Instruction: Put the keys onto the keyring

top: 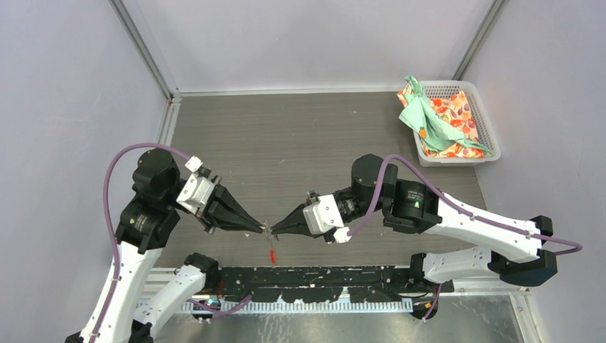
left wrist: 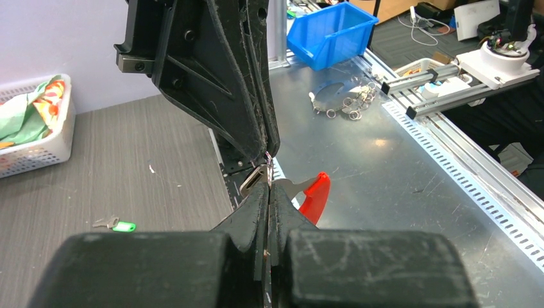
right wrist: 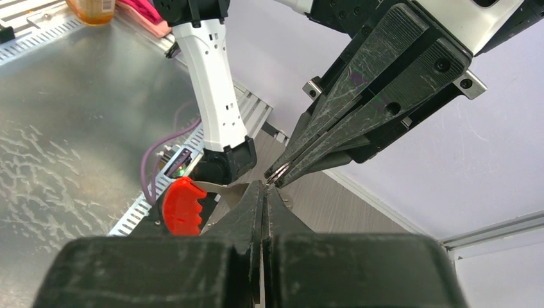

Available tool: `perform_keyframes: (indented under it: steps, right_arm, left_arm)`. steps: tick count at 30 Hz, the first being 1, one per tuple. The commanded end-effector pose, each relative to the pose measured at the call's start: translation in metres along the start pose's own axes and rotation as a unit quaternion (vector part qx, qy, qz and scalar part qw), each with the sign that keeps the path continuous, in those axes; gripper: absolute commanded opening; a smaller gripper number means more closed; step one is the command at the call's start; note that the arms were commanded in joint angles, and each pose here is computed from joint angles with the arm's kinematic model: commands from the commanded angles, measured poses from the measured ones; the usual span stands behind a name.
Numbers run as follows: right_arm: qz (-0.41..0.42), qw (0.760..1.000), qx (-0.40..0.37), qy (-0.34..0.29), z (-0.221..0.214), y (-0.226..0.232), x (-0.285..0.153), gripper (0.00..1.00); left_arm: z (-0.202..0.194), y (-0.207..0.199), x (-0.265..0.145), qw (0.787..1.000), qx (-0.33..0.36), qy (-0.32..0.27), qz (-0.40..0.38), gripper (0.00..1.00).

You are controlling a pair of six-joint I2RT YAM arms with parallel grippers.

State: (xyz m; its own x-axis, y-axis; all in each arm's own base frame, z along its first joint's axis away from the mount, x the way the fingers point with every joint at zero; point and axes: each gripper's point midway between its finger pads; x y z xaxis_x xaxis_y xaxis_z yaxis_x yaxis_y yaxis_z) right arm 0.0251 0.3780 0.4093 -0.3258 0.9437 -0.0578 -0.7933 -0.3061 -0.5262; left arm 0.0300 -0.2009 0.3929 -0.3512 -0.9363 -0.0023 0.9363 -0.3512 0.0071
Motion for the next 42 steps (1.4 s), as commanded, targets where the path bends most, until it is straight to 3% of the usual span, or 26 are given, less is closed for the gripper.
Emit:
perform_keyframes:
  steps: [1, 24, 42]
  right_arm:
    - [-0.031, 0.998, -0.037, -0.026, 0.029, -0.017, -0.008, 0.01]
    - [-0.069, 0.996, -0.045, 0.019, 0.015, -0.025, -0.023, 0.01]
    - [-0.050, 0.998, -0.025, -0.002, 0.020, -0.025, -0.010, 0.01]
  left_arm:
    - [0.008, -0.017, 0.000, 0.999, 0.012, -0.004, -0.042, 0.00]
    - [0.010, -0.019, 0.000, 0.999, 0.021, -0.004, -0.045, 0.00]
    - [0.007, -0.006, 0.000, 1.000, 0.019, -0.001, -0.005, 0.00]
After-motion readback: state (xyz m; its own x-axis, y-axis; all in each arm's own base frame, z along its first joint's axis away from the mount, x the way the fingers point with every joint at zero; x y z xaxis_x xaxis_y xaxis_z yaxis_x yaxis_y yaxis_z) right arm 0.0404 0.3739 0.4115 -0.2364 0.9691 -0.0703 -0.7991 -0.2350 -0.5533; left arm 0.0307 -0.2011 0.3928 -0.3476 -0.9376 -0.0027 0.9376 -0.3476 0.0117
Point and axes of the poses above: each gripper's point midway between its finger pads, its own x axis out along the fingers, its own y axis along the line the jaws close on, z = x × y, and after that the axes turned 2 degrees about -x, right-handed
